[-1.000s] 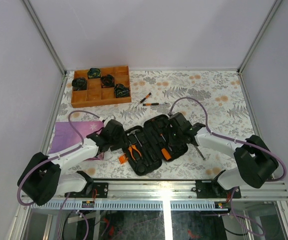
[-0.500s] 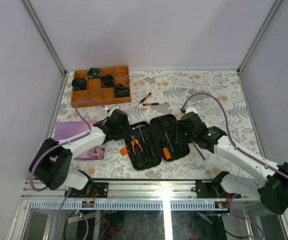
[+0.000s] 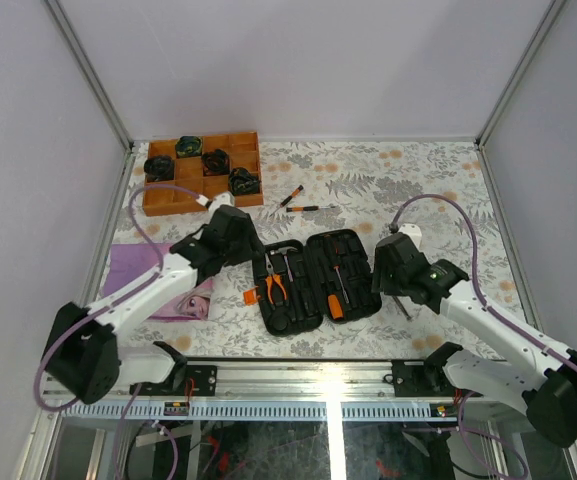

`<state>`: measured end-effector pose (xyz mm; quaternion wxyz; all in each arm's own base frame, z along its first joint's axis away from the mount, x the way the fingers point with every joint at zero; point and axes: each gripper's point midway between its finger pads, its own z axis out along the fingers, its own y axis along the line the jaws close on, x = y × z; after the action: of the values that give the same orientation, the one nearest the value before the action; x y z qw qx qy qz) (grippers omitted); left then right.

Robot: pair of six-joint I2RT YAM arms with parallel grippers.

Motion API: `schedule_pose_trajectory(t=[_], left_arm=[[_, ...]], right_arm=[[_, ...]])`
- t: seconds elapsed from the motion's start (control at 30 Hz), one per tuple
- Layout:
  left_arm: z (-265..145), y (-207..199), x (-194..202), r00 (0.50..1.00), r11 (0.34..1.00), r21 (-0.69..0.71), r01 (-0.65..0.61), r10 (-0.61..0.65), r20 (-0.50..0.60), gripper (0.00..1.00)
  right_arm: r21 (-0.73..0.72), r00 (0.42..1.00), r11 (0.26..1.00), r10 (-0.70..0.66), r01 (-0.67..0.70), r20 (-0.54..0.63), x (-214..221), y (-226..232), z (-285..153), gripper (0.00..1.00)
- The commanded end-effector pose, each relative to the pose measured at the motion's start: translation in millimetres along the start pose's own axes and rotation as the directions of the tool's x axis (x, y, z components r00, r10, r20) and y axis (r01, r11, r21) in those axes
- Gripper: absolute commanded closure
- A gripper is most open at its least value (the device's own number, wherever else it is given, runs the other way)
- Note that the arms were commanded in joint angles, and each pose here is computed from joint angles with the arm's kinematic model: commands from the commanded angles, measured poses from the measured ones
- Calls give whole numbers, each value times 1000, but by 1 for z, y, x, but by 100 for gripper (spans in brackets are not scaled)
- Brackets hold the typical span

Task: Sort the tools into containers
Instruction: Pick up the utility knife at the center of the board.

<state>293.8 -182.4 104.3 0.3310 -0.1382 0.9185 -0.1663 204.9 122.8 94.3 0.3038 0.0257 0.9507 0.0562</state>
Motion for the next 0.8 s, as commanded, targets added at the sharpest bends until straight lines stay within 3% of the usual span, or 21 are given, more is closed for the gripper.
schedule_pose_trajectory(t=[0.0, 0.33, 0.77], left_arm=[[-34, 11, -24, 996, 999, -41, -6, 10, 90, 43], [-78, 29, -21, 994, 995, -71, -71, 77, 77, 40], [-92, 49, -26, 986, 987, -134, -89, 106, 128, 40]], right_arm=[[136, 999, 990, 45, -42, -17, 1, -32, 8, 44], [99, 976, 995, 33, -12, -213, 15, -40, 44, 44], [105, 956, 994, 10, 21, -292, 9, -38, 76, 49]])
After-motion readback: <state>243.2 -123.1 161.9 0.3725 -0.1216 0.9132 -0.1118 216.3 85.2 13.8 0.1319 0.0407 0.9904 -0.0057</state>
